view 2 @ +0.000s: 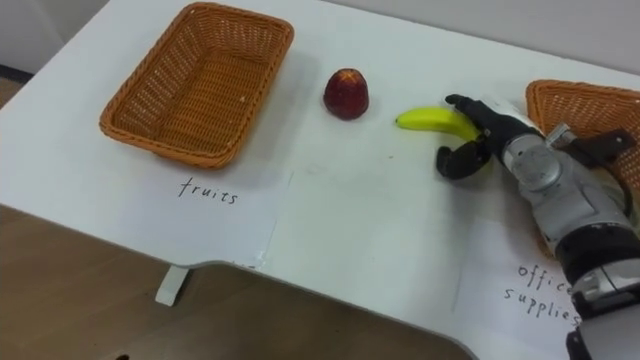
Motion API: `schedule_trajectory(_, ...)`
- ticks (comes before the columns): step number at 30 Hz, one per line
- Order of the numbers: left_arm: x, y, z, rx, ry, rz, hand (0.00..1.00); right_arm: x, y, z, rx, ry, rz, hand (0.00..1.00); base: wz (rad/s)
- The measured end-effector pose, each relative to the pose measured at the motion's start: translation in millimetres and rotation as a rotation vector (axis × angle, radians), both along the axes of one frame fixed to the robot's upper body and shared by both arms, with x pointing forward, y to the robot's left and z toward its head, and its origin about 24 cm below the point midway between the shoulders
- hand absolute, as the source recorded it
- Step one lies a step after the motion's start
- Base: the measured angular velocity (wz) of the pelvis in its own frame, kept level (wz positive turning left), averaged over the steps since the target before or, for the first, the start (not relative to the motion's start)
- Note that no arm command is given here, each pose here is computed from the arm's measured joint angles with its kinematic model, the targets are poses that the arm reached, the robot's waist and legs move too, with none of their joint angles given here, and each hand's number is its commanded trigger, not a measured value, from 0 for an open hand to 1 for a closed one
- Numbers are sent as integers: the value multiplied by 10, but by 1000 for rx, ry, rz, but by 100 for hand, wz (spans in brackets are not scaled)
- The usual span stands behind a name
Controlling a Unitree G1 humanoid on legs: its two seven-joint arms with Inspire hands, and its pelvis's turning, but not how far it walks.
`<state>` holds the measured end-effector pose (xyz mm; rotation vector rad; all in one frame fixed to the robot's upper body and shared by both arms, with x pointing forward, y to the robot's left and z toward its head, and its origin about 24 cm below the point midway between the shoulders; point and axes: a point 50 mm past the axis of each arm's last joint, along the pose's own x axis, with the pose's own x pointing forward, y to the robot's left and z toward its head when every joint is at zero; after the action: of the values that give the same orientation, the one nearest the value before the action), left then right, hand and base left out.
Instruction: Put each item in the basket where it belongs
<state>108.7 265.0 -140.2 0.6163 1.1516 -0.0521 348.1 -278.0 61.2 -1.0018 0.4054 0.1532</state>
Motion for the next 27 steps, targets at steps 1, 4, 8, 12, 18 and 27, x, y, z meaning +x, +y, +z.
schedule_trajectory(1,1,0,0,0,0,0,0,11,-11,20,-4,-6,-5,100,0)
schedule_trajectory(4,-2,0,-1,-1,1,0,0,52,-65,102,-28,-28,-37,100,3)
schedule_trajectory(8,0,4,1,0,0,0,0,54,-86,108,-57,-25,-47,100,0)
schedule_trajectory(12,37,2,11,0,-10,-3,0,46,-124,121,-78,-43,-65,100,0)
schedule_trajectory(18,46,4,15,-7,-14,-5,0,28,-102,94,-69,-23,-52,100,1)
schedule_trajectory(27,17,11,8,-17,-14,12,0,-16,-9,7,-44,58,10,100,2)
